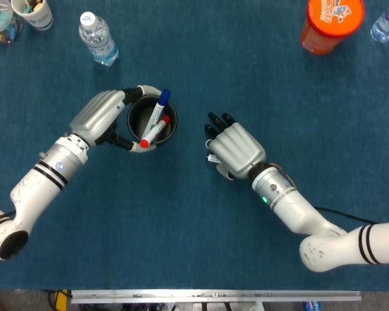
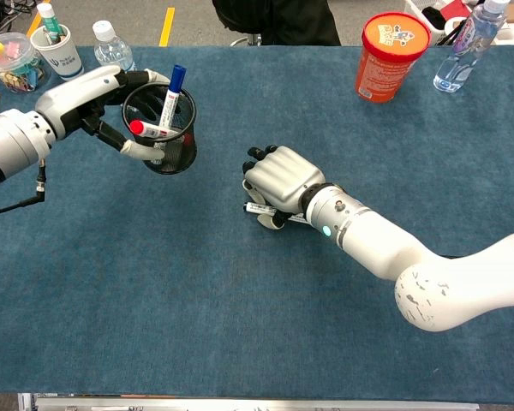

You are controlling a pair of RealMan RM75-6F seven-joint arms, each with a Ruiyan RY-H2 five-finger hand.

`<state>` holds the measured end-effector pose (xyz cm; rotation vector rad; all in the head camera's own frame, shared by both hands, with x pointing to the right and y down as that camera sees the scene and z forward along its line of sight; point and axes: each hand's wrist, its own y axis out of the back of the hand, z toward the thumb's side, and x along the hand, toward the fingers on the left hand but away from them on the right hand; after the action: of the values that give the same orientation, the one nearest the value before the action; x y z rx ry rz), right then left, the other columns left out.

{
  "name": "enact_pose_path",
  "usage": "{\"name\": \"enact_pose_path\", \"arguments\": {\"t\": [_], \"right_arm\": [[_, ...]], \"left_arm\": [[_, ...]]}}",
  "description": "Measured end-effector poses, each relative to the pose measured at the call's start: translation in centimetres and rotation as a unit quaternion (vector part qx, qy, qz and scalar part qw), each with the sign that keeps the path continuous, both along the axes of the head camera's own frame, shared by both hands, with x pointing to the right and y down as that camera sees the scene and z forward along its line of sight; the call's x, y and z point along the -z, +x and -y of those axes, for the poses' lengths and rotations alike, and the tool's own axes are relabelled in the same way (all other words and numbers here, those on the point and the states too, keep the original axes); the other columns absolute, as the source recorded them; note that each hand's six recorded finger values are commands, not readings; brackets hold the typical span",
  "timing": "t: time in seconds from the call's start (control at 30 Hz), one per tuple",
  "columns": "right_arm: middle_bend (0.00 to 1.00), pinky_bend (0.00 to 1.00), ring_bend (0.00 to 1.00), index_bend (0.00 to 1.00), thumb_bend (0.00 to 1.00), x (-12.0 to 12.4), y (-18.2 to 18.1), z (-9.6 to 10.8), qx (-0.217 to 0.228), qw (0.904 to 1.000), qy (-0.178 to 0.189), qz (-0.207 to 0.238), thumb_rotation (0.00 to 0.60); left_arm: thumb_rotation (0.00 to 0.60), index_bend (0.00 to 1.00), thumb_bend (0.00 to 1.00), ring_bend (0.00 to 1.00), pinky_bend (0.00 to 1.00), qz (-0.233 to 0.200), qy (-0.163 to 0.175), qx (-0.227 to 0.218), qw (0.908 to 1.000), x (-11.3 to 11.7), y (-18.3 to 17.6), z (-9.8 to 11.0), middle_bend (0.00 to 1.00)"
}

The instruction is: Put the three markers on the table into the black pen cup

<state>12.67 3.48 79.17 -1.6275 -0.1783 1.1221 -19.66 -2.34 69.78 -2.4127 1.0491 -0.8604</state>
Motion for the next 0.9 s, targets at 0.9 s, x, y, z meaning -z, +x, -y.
{"name": "enact_pose_path", "arguments": {"t": [0.9], "right_arm": [[0.27, 0.16, 0.08, 0.62, 0.36, 4.9, 1.8, 2.5, -0.056, 0.9945, -0.010, 0.088, 0.533]], "left_arm": [[0.600, 0.25, 0.15, 0.34, 0.29, 0.001, -0.001, 0.000, 1.0000, 0.1, 0.2, 0.2, 0.37]]}}
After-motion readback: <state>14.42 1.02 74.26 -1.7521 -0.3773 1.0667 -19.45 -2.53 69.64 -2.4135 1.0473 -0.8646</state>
